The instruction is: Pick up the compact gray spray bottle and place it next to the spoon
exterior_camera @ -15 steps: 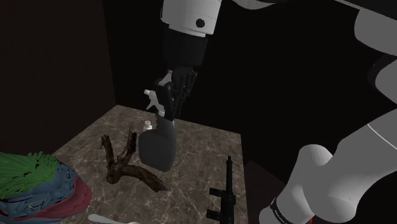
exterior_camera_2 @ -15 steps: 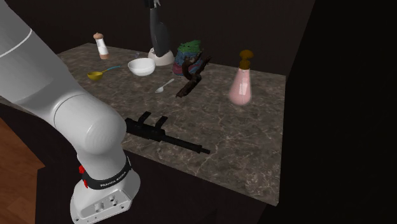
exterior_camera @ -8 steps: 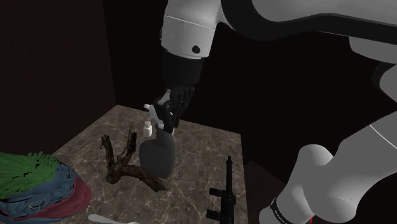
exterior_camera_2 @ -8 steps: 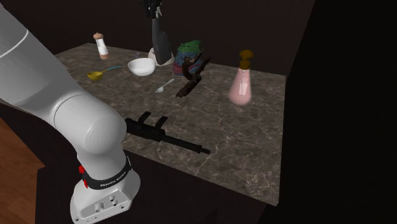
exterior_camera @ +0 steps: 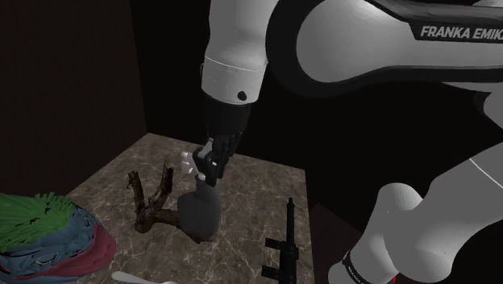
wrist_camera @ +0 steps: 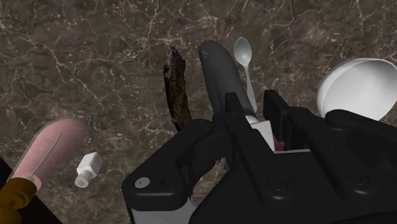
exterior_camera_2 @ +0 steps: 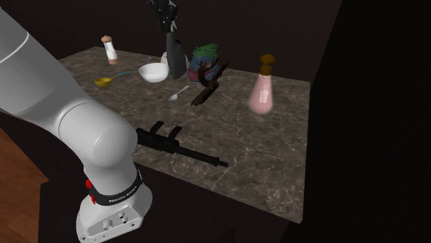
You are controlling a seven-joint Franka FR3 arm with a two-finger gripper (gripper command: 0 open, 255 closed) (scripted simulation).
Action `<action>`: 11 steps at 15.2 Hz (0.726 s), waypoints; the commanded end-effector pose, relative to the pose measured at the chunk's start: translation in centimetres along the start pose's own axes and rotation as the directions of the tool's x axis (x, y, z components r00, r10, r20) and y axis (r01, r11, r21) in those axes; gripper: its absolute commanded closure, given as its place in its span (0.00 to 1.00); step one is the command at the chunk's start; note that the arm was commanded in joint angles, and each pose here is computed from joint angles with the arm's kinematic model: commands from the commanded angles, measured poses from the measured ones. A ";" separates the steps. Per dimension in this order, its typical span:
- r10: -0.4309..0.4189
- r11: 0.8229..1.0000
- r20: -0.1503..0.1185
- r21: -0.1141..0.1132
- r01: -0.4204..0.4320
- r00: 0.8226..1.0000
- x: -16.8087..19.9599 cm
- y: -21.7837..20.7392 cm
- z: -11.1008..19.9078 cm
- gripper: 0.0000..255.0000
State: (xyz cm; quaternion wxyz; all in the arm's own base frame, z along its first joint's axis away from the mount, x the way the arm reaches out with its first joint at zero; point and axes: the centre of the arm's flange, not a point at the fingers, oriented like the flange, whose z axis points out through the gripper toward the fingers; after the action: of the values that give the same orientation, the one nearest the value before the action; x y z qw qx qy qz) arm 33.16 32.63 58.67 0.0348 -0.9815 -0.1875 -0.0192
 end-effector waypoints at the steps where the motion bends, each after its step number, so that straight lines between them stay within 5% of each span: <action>1: 0.000 1.000 -0.001 0.000 0.000 1.000 -0.2 0.2 1.0 1.00; 11: 0.000 1.000 -0.001 0.000 0.000 1.000 -0.5 0.5 6.3 1.00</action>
State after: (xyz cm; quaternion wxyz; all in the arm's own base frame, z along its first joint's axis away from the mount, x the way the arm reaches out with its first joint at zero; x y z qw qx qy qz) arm 33.12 32.54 52.85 0.0348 -0.9815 -0.1874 -0.0192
